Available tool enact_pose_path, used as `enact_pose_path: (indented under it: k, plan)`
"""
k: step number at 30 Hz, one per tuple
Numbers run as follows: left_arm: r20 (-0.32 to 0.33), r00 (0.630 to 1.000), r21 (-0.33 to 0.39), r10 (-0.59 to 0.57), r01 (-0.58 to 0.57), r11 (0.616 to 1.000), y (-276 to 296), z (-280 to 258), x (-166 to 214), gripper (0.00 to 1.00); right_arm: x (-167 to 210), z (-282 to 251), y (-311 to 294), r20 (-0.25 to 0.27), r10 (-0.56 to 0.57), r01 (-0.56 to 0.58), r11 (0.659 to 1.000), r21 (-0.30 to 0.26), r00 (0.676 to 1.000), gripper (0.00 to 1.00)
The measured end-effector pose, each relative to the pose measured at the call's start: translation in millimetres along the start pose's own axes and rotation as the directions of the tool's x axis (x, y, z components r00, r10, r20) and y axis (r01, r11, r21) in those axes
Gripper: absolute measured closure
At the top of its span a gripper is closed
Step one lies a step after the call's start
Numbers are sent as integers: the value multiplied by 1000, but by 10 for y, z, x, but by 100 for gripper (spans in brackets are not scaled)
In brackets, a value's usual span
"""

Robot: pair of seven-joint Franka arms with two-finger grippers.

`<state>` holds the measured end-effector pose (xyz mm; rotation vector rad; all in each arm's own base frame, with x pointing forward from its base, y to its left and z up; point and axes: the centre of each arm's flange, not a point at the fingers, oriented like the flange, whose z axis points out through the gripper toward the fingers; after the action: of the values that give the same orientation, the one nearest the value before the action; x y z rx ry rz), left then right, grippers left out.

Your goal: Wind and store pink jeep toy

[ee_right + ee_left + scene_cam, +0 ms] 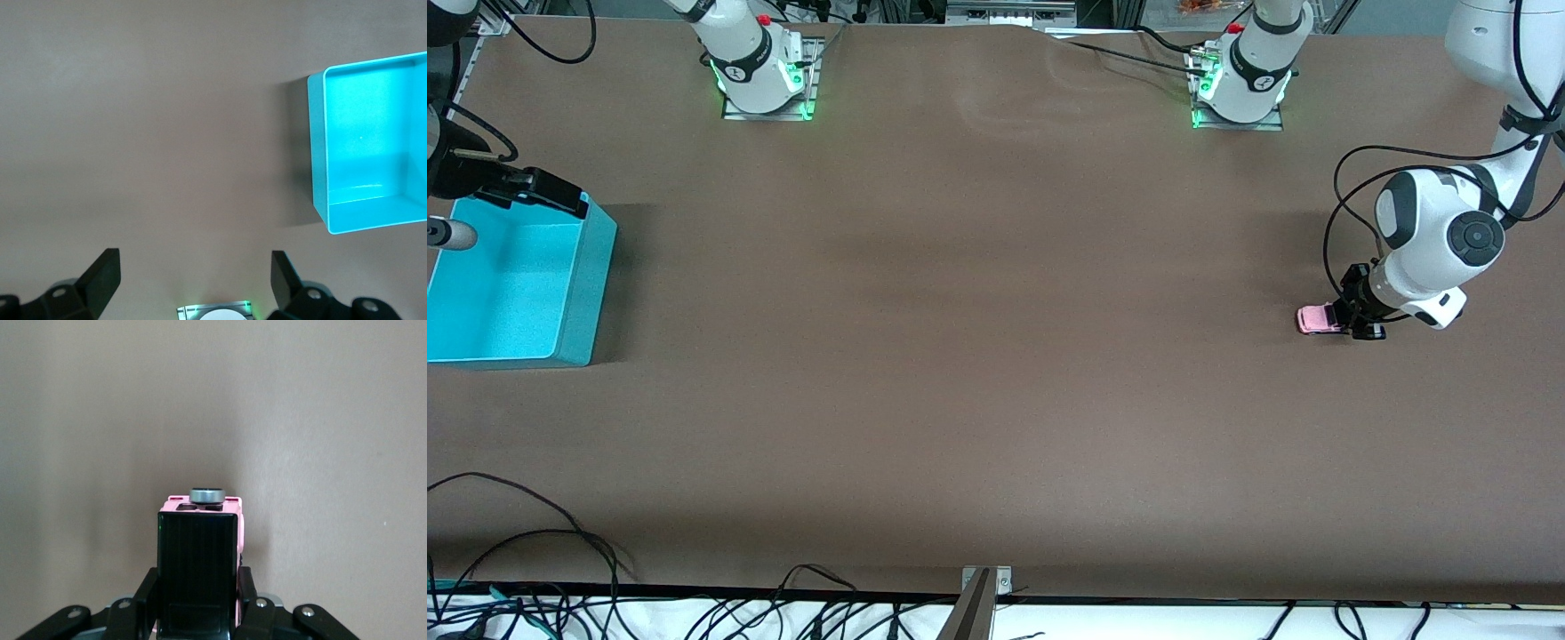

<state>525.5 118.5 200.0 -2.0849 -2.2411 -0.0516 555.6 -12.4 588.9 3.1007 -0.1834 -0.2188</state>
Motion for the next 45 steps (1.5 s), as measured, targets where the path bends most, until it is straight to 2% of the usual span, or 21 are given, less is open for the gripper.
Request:
enact_pose_path:
  k: [30, 45]
  plan:
    - [-5, 998, -9, 63, -63, 998, -7, 28, 295, 50, 0, 0, 1, 0, 0, 0, 1000, 0, 1000, 0]
    - [-8, 996, -22, 89, -89, 996, -1, 49, 617, 50, 0, 0, 2, 0, 0, 0, 1000, 0, 1000, 0]
